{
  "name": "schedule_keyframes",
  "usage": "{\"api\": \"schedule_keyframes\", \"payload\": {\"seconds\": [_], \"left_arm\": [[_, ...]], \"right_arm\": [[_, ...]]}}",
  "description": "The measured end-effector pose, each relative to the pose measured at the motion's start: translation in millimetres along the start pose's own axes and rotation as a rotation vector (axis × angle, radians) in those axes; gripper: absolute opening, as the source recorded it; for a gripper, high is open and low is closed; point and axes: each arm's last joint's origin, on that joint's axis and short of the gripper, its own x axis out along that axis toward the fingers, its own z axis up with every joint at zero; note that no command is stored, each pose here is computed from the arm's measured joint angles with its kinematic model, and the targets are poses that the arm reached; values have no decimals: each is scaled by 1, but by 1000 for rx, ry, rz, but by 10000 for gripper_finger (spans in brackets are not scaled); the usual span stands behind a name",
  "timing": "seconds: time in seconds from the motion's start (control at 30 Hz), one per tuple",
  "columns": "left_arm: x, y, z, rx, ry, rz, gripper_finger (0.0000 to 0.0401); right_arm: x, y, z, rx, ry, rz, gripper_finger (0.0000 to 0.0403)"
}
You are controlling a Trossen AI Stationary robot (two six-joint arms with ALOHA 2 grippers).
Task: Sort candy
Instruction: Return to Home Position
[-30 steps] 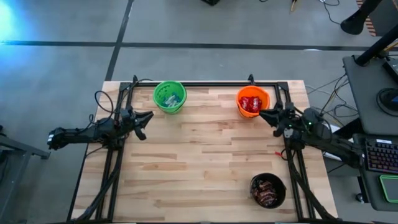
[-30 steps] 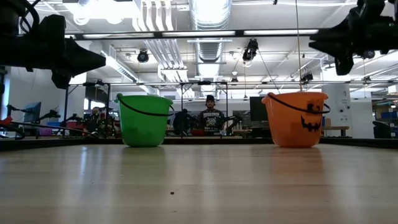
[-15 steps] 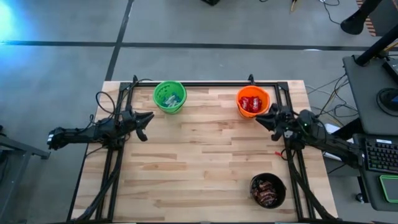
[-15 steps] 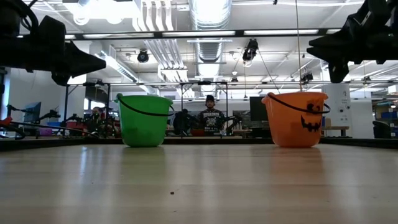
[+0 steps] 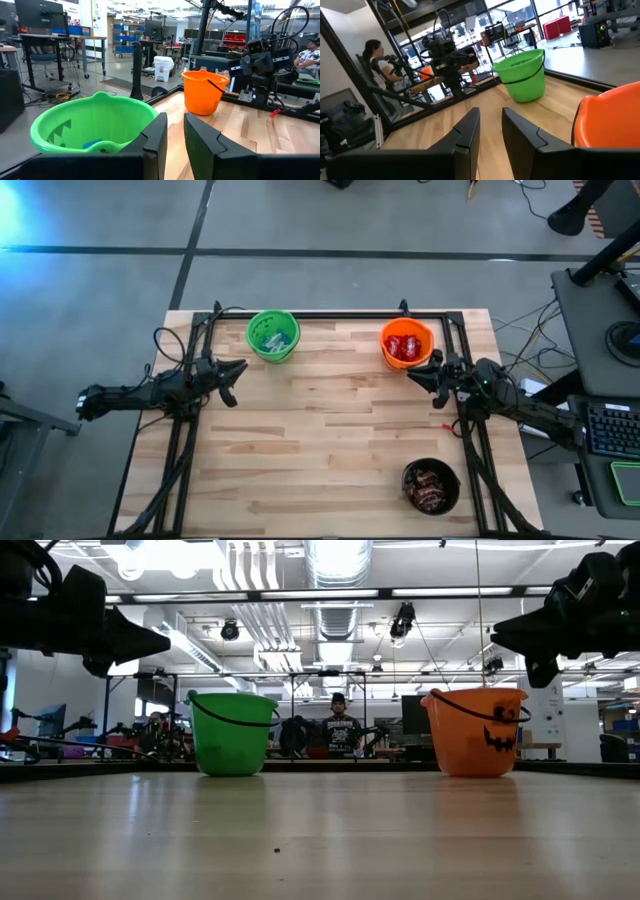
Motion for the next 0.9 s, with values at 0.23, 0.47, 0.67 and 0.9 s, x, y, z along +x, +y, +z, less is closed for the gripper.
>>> {"api": "schedule_keyframes", "payload": {"seconds": [0.23,0.47,0.67,0.9], "left_arm": [[0,0,0,16,0,2,47],[0,0,0,-33,2,12,47],[0,0,0,-32,4,12,47],[0,0,-1,-31,6,12,47]], "right_arm": [[1,0,-3,-8,15,35,77],[1,0,-3,13,21,34,73],[3,-2,-5,7,47,23,78],[3,-2,-6,10,52,21,81]]}}
